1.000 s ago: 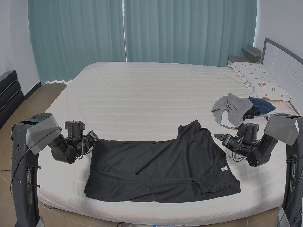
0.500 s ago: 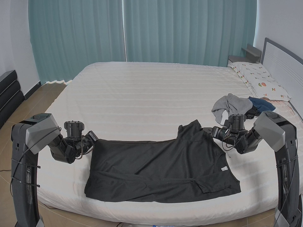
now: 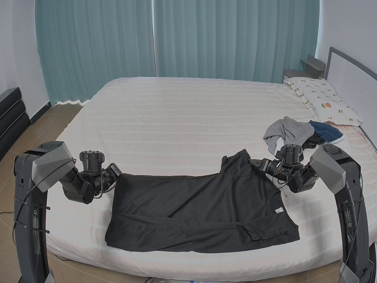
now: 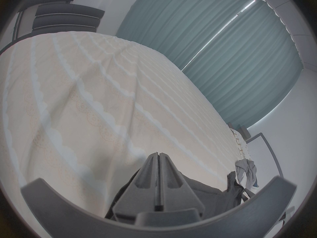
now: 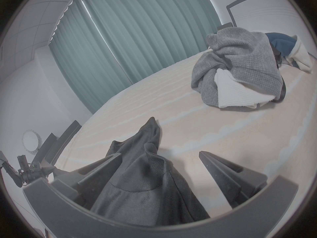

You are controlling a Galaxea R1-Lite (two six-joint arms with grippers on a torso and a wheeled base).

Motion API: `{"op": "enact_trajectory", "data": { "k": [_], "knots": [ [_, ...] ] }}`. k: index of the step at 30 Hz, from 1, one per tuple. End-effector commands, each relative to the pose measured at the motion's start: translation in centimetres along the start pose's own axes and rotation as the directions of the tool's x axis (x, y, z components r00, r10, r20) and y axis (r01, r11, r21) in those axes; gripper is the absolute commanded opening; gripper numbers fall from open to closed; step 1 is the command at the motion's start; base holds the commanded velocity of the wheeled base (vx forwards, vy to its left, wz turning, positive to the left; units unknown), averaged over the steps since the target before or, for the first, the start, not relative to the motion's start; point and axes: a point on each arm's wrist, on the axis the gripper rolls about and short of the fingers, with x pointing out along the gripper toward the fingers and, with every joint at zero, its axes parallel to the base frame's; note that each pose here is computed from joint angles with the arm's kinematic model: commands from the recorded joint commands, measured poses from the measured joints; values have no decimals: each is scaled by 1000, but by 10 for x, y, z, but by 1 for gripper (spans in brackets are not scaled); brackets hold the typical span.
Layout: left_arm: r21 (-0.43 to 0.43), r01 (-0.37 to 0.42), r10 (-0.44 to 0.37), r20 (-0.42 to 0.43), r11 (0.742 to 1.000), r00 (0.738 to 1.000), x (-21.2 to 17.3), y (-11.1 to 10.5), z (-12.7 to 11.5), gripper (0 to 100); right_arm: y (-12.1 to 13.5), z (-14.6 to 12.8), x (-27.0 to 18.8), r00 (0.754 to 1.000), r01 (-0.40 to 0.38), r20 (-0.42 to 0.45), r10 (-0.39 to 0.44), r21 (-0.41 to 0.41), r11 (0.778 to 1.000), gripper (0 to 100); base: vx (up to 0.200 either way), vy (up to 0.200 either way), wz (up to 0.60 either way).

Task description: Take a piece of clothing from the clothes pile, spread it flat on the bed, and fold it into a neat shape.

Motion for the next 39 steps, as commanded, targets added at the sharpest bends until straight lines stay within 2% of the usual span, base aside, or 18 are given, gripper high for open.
{"op": "enact_trajectory", "data": {
  "k": [1, 2, 3, 10, 17, 20, 25, 29, 39],
  "knots": [
    [0, 0, 0, 0, 1000, 1000, 1, 0, 0, 0, -5, -7, 4, 1000, 5, -8, -5, 8, 1000, 100, 0, 0, 0],
    [0, 1, -1, 2, 1000, 1000, 0, 0, 0, 0, -5, -7, 4, 1000, 5, -8, -5, 10, 1000, 100, 0, 0, 0],
    [-1, 0, 0, 3, 1000, 1000, 0, 0, 1, 0, -4, -5, 2, 1000, 3, -6, -3, 20, 1000, 0, 0, 0, 0],
    [-1, -1, 1, 11, 1000, 1000, 0, 1, 3, 0, -3, 2, -6, 1000, -6, 19, 5, 53, 999, 0, 0, 0, 0],
    [5, 7, -7, 22, 1000, 1000, -2, -2, 7, 0, -7, 12, -26, 998, -63, 15, 62, 62, 996, 0, 0, 0, 0],
    [3, 6, -6, 29, 1000, 1000, -2, -1, 9, 0, -13, 16, -32, 997, -63, 43, 61, 63, 996, 0, 0, 0, 0],
    [1, 13, -13, 55, 1000, 998, -5, -3, 16, 0, -11, 19, -39, 992, -93, 95, 82, 125, 988, 0, 0, 0, 0],
    [-7, 16, -16, 86, 1000, 996, -11, -4, 29, 0, -13, 16, -38, 988, -112, 120, 98, 122, 986, 0, 0, 0, 0],
    [-7, 12, -12, 86, 1000, 996, -12, -3, 28, 0, -14, 18, -44, 982, -119, 161, 100, 115, 986, 0, 0, 0, 0]
  ]
}}
